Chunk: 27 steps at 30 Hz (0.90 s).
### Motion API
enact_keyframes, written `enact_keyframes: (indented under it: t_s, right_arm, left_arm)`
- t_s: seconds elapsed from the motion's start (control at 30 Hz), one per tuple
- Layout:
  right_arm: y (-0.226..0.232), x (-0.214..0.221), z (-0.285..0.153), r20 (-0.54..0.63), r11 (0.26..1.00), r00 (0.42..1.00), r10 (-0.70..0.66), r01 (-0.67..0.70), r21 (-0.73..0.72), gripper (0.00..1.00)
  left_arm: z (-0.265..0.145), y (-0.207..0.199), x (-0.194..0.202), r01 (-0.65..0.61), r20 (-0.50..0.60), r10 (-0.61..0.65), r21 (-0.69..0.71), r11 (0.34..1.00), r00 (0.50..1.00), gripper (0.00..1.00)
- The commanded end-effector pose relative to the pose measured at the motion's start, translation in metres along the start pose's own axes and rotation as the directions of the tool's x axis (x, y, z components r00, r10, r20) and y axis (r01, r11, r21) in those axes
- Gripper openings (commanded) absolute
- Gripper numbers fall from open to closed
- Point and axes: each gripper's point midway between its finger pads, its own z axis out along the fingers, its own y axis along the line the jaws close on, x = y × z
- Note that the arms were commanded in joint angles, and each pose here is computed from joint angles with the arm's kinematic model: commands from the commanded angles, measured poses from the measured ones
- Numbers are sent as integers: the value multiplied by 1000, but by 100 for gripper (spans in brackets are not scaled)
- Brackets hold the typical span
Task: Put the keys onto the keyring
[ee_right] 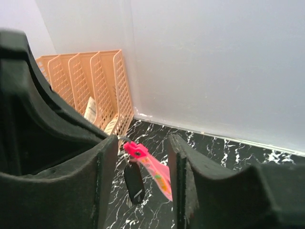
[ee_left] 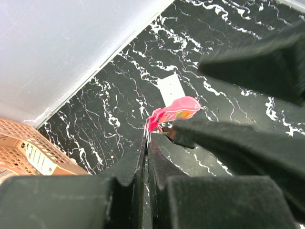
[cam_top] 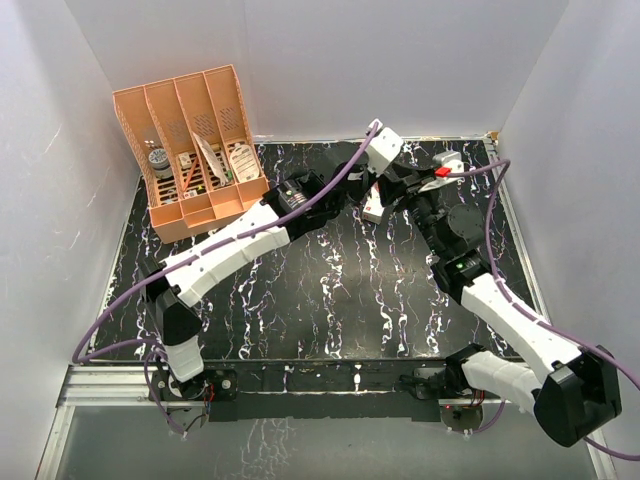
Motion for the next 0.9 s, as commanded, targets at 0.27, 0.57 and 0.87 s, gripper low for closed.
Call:
enact_keyframes:
  t_s: [0.27, 0.57, 0.87]
  right_arm:
    - [0, -42, 6, 22, 999, 999, -38, 38, 16, 55]
    - [23, -52, -7, 2, 990, 997, -79, 79, -115, 60]
    - [49, -53, -13, 12, 955, 992, -122, 121, -271, 62]
  left_arm:
    - [-68, 34, -17, 122, 211, -119, -2, 993, 970, 0]
    - [-84, 34, -17, 149, 245, -154, 36, 988, 957, 0]
    - [-80, 30, -10, 135, 208, -147, 70, 988, 967, 0]
